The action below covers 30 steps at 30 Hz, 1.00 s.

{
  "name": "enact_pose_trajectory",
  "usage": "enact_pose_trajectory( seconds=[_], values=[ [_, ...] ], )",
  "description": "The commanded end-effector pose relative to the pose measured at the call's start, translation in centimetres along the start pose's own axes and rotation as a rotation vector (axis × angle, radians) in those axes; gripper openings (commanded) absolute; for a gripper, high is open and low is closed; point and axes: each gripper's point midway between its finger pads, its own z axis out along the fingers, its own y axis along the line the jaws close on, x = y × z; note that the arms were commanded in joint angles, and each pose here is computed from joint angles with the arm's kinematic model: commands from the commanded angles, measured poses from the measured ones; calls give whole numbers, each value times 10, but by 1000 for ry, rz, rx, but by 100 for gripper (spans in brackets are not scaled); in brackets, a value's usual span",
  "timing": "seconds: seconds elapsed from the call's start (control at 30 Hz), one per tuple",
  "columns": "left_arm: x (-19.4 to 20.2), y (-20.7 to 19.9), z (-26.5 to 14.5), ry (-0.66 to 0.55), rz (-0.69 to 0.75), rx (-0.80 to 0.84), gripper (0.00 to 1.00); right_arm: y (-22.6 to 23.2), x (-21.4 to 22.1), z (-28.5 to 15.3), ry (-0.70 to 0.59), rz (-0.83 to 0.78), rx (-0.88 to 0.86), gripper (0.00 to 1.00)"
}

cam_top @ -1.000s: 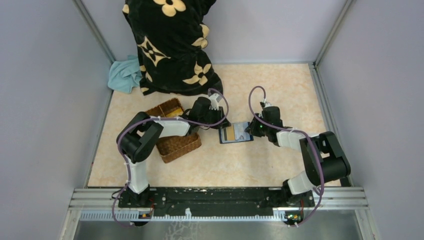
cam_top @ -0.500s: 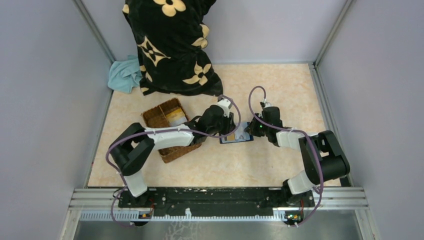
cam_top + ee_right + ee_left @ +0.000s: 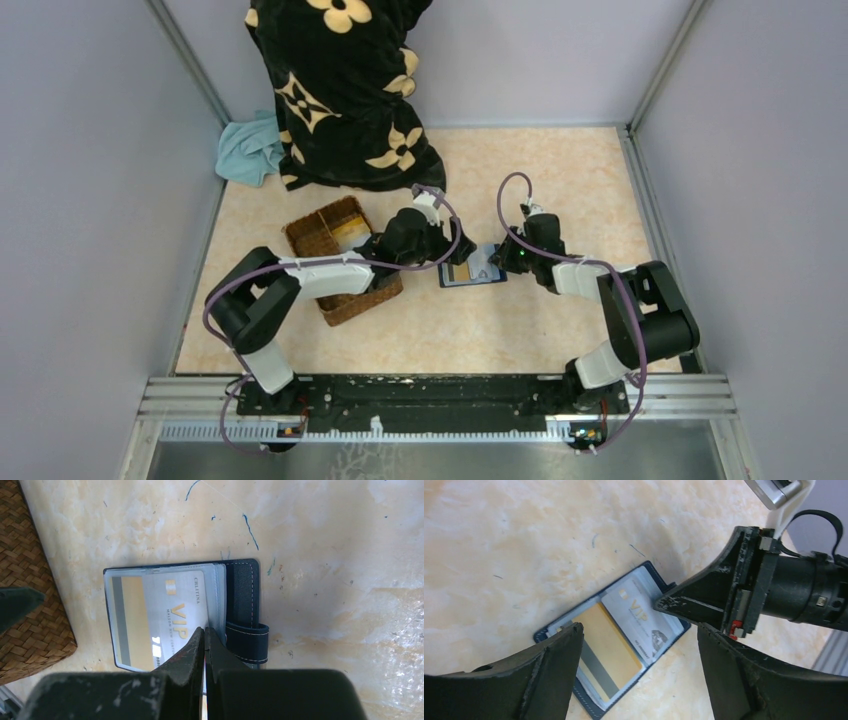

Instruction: Take the credit cards out of the card holder

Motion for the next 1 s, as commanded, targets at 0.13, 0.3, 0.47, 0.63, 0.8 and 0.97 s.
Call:
enact_pose_trajectory(
  seconds=[0.13,0.3,0.47,0.63,0.8,0.97],
  values=[
    [13,-23,3,67,-187,179,75,-14,11,1,20,7,49,0],
    [33,-15,5,113,-219,172,71,-17,13,1,24,27,60,0],
    [47,-4,7,139,-214,135,69,-19,19,4,50,37,67,0],
    [60,-1,12,175,-232,137,69,-18,21,4,54,44,55,0],
    [67,-1,17,191,-264,154,68,-18,21,4,55,43,54,0],
    [74,5,21,194,-284,145,66,-17,23,4,60,47,51,0]
  ],
)
